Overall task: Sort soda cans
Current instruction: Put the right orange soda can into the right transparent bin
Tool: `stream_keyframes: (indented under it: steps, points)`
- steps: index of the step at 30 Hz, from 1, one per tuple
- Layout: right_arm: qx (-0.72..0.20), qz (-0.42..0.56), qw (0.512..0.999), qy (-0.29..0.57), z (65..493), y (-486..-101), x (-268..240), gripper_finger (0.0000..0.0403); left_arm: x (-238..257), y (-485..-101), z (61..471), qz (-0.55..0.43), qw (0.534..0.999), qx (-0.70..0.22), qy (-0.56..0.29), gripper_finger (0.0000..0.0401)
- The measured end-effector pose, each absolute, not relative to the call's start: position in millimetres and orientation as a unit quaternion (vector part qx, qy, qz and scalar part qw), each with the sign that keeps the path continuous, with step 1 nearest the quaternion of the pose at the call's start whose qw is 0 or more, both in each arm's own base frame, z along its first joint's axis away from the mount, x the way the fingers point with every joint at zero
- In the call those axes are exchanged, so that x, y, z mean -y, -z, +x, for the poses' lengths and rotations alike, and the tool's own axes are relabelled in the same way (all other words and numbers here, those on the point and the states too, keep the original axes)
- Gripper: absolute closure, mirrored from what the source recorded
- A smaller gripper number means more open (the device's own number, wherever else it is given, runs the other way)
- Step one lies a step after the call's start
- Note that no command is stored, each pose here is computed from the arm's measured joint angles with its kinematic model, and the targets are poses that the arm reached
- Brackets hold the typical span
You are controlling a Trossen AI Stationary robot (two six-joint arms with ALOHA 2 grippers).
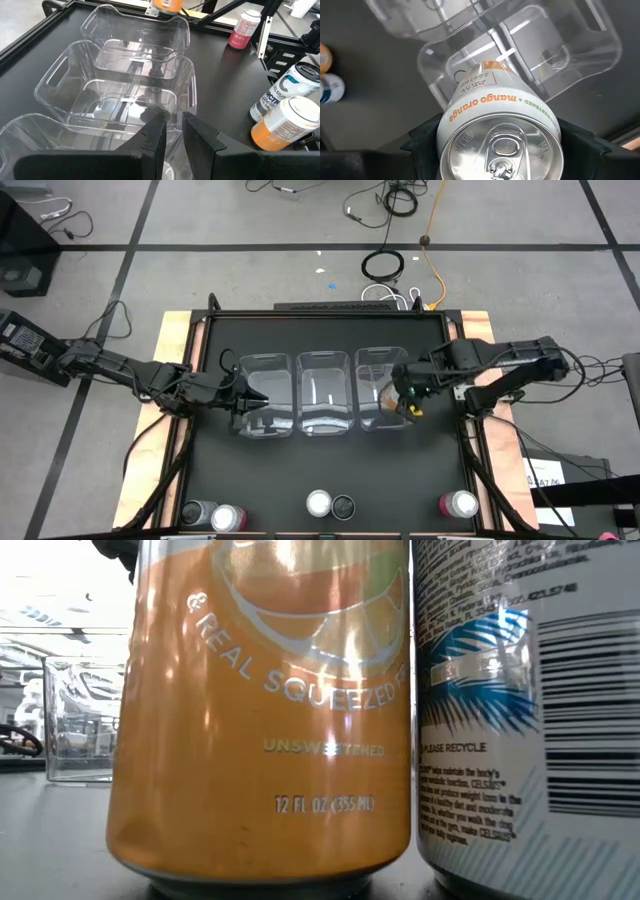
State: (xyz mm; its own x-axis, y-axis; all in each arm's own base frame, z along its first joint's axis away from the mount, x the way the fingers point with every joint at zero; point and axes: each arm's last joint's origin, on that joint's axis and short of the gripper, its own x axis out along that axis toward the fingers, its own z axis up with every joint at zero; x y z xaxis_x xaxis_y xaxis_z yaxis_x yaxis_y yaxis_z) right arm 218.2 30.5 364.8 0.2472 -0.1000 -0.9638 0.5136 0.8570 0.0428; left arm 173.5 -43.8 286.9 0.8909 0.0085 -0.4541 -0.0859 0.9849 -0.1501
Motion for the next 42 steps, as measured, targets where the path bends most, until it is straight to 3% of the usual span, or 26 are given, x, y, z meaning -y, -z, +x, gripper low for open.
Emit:
stream_keyframes:
  steps: [8, 17, 33, 42]
  points:
    - [-0.596, 0.164, 0.752, 0.231, 233.5, -353.3, 1.7, 0.0119, 43.8, -286.9, 173.5, -0.084, 0.969, -0.232, -0.024, 0.0328]
    - [-0.612, 0.153, 0.745, 0.216, 251.5, -309.2, 32.2, 0.0119, 44.1, -286.9, 173.4, -0.085, 0.968, -0.233, -0.019, 0.0328]
    - [-0.614, 0.193, 0.73, 0.23, 238.9, -253.8, 90.3, 0.0119, 44.3, -286.8, 173.4, -0.087, 0.968, -0.234, -0.016, 0.0328]
    - [-0.605, 0.201, 0.736, 0.229, 235.2, -242.9, 102.0, 0.0119, 44.3, -286.9, 173.4, -0.086, 0.968, -0.234, -0.015, 0.0328]
